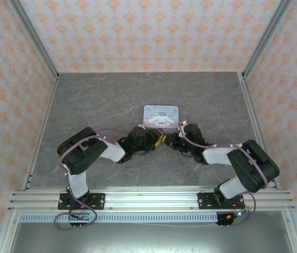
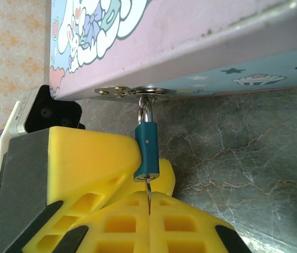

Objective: Unlock the padlock with the key

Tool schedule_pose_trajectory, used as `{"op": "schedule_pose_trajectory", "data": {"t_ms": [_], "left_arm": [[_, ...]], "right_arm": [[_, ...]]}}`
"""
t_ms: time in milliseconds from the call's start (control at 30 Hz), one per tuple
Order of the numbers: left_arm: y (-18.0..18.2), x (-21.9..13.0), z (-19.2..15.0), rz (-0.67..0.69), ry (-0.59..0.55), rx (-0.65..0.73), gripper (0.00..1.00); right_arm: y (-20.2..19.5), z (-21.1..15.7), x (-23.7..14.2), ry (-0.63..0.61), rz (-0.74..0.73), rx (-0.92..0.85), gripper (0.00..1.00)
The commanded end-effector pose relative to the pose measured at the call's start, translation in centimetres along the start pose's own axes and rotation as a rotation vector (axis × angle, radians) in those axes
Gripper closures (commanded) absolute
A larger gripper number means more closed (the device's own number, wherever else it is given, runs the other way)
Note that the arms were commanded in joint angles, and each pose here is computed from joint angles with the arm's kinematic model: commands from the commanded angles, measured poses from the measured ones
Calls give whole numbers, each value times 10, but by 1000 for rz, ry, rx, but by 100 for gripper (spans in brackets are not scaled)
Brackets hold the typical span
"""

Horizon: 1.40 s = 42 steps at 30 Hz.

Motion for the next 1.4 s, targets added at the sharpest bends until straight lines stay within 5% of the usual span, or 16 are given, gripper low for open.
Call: {"op": "schedule_pose_trajectory", "data": {"t_ms": [0,333,567,867,1033,1367], "left_arm": [[-8,5,-3,-27,-5,-8,65],[-8,6,-2,-16,-14,-18,88],[-10,4,-3,-15,-14,-30,98],[-17,-5,-3,0,-27,-40,100],[-19,-10,-4,6,-29,-62,100],[-23,-14,-4,7,-23,-83,100]], "right_arm": [[11,4,2,-20,47,20,100],[7,2,-1,-10,11,25,95],[-6,-1,-22,14,-166,-125,67],[35,9,-55,-7,-170,-641,59],[62,-11,-67,-52,-113,-1186,59],[35,-11,-60,-124,-374,-1593,58]]}}
Point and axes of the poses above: each hand's point on the last joint's axis, 136 mm out from that joint toward the fingers, its own x axis out along the fingers, its own y axis along the line the jaws close on, z = x × y, the point moved 4 cm from there along -x, back along the fingers, and after that the axes turned 5 degrees about -x, right-handed, at the moved point
